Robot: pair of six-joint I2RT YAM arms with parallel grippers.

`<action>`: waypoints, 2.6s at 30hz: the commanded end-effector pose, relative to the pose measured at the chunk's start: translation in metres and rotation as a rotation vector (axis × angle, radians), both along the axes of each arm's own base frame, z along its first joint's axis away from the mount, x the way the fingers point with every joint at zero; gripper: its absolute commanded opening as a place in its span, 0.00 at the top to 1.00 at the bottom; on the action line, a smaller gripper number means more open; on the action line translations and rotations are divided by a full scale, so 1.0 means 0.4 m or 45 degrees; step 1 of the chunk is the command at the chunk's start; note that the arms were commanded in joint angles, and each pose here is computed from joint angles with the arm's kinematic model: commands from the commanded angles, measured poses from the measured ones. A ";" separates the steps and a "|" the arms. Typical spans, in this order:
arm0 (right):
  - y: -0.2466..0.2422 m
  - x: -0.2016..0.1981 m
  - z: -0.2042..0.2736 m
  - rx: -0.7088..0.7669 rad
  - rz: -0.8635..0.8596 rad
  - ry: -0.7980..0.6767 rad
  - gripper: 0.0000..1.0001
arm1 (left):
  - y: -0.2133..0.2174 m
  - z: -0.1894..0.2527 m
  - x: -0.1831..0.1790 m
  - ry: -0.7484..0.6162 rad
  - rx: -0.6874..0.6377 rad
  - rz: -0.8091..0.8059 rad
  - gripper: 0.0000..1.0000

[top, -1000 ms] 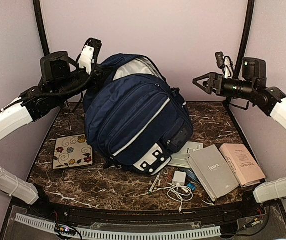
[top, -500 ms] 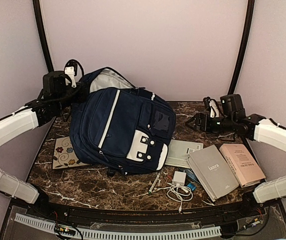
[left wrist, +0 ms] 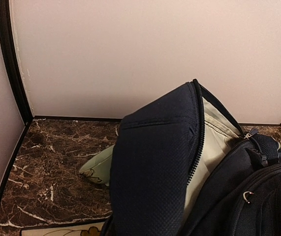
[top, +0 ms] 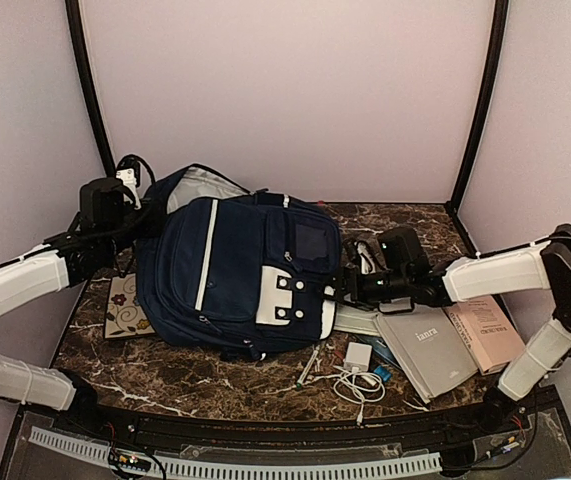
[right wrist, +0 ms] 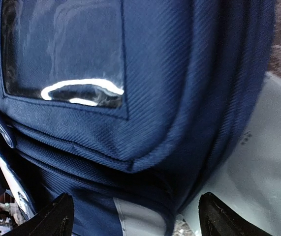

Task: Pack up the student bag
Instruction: Put down the student bag at the center of the board, then pick up the largest pocket of the bag from the student bag.

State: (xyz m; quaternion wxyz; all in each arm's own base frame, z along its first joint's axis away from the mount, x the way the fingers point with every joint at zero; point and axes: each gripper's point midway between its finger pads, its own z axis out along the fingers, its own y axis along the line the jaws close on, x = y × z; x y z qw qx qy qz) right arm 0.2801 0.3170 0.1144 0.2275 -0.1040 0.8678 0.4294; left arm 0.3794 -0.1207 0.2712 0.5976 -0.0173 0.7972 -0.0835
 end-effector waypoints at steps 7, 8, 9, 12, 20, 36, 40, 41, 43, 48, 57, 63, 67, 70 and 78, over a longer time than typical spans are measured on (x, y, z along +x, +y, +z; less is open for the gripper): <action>0.126 -0.005 0.084 0.236 0.112 -0.019 0.80 | -0.037 -0.013 -0.036 0.028 -0.041 -0.124 1.00; 0.124 0.006 0.106 0.230 0.095 -0.051 0.93 | -0.036 -0.003 -0.037 0.016 -0.037 -0.130 1.00; 0.125 0.013 0.134 0.227 0.090 -0.076 1.00 | -0.033 0.007 -0.040 0.006 -0.034 -0.131 1.00; 0.113 0.042 0.255 0.179 0.070 -0.235 1.00 | -0.033 0.050 -0.052 -0.029 -0.047 -0.164 1.00; -0.103 0.176 0.554 0.054 -0.229 -0.562 1.00 | -0.152 0.062 -0.132 0.064 -0.390 -0.507 1.00; -0.147 0.552 0.508 -0.289 -0.233 -0.601 1.00 | -0.461 -0.206 -0.610 0.309 0.184 -1.617 0.26; -0.063 0.601 0.465 -0.128 -0.159 -0.539 0.87 | -0.461 -0.189 -0.695 0.263 0.241 -1.825 0.20; -0.049 0.616 0.446 -0.110 -0.162 -0.526 0.77 | -0.464 -0.182 -0.721 0.245 0.256 -1.888 0.19; -0.047 0.638 0.428 -0.113 -0.205 -0.504 0.57 | -0.469 -0.171 -0.759 0.212 0.291 -1.981 0.19; -0.124 0.642 0.410 -0.291 -0.338 -0.490 0.41 | -0.469 -0.126 -0.767 0.097 0.419 -2.043 0.19; -0.247 0.439 0.350 -0.367 -0.433 -0.456 0.35 | -0.494 -0.177 -0.442 0.081 1.077 -1.444 0.02; -0.270 0.309 0.347 -0.264 -0.421 -0.479 0.35 | -0.434 -0.347 -0.340 0.425 1.317 -1.391 0.01; -0.269 0.255 0.321 -0.221 -0.374 -0.460 0.35 | -0.420 -0.417 -0.297 0.568 1.276 -1.413 0.01; -0.273 0.222 0.305 -0.209 -0.352 -0.451 0.35 | -0.440 -0.454 -0.290 0.584 1.256 -1.470 0.01; -0.278 0.129 0.209 -0.187 -0.299 -0.349 0.35 | -0.498 -0.429 -0.188 0.432 1.238 -1.360 0.06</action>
